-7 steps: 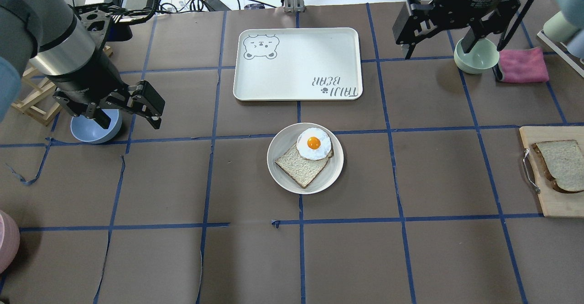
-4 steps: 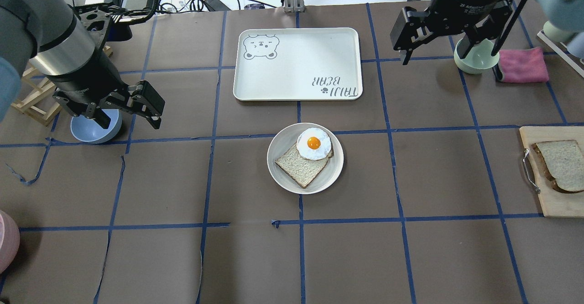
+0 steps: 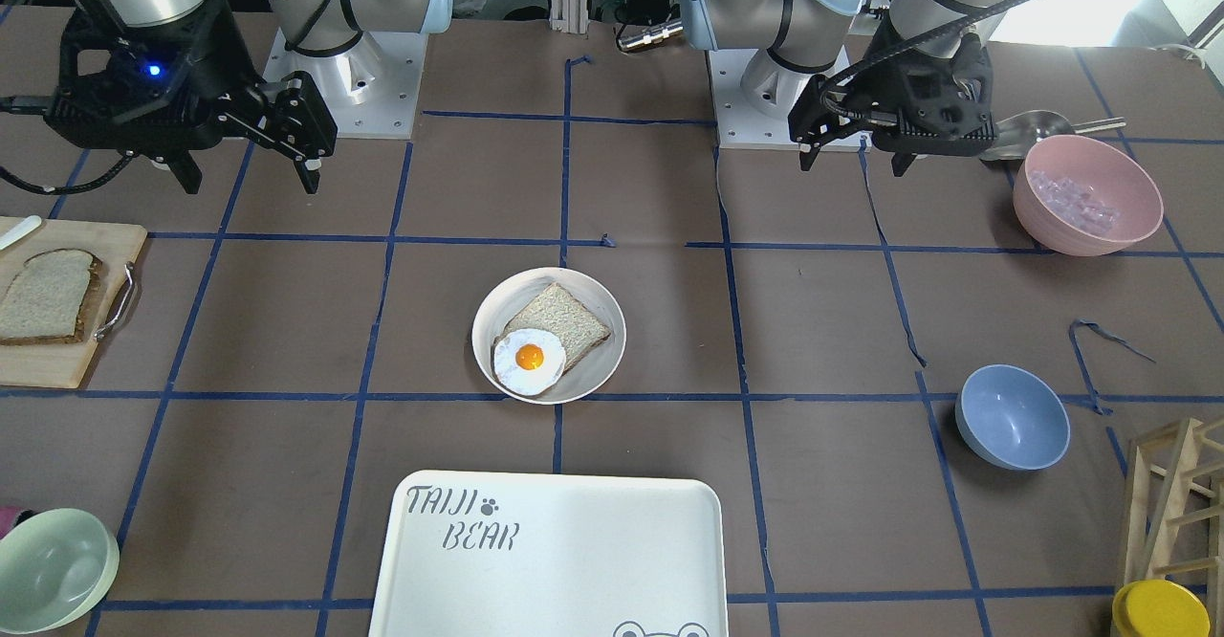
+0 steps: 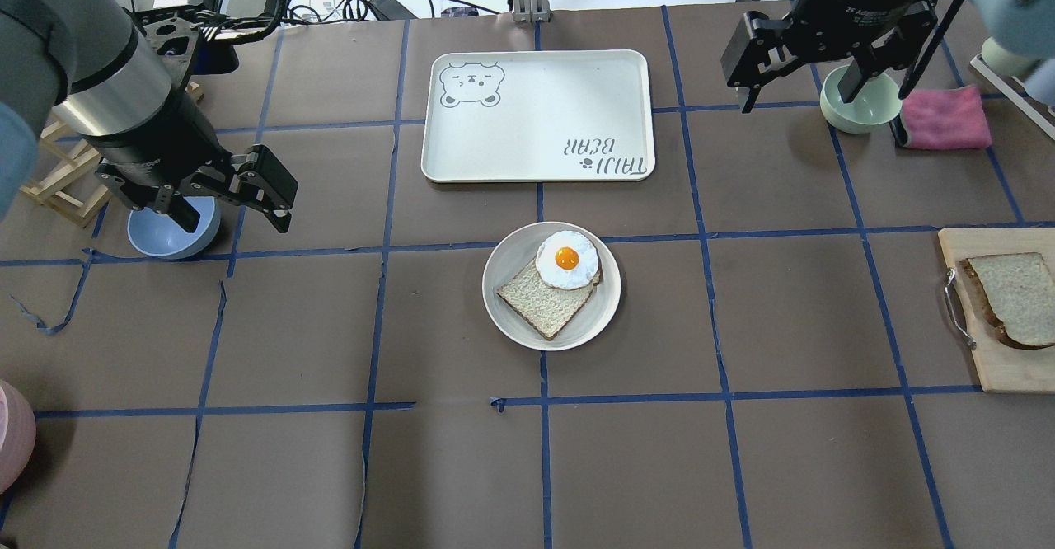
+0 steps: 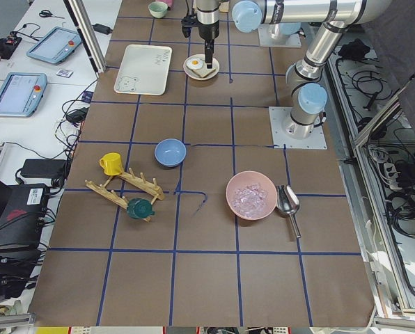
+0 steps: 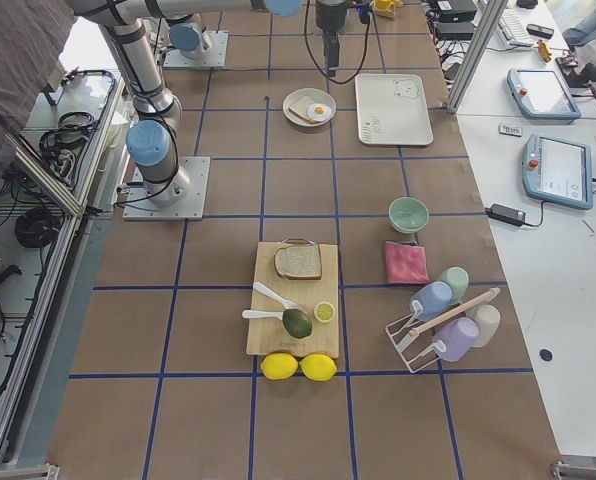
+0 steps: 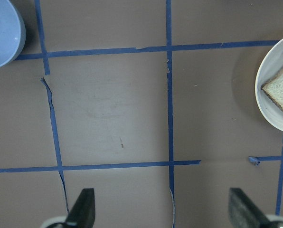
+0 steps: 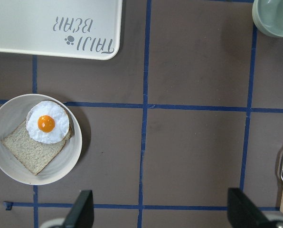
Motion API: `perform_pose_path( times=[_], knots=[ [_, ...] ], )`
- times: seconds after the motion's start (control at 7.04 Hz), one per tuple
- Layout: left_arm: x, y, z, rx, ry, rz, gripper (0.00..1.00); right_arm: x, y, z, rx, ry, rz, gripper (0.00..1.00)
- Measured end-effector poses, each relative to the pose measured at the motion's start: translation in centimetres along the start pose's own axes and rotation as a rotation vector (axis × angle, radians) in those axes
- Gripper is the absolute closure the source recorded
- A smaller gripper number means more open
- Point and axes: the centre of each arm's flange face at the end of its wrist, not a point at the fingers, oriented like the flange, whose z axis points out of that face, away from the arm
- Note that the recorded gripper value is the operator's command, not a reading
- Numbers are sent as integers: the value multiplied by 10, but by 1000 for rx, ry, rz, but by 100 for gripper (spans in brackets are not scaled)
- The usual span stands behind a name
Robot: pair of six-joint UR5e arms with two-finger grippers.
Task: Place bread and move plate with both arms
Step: 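Move the right gripper toward the wooden cutting board holding bread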
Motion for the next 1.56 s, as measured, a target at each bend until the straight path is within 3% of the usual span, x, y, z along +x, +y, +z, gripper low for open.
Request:
perform_pose_path(
  times=[0.57, 1.56],
  knots=[
    [0, 0, -1, 3, 0, 0, 0, 8, 3, 3, -33, 10, 27, 0],
    [0, 0, 0, 3, 0, 0, 0, 8, 2, -1, -21, 17, 28, 0]
  ],
)
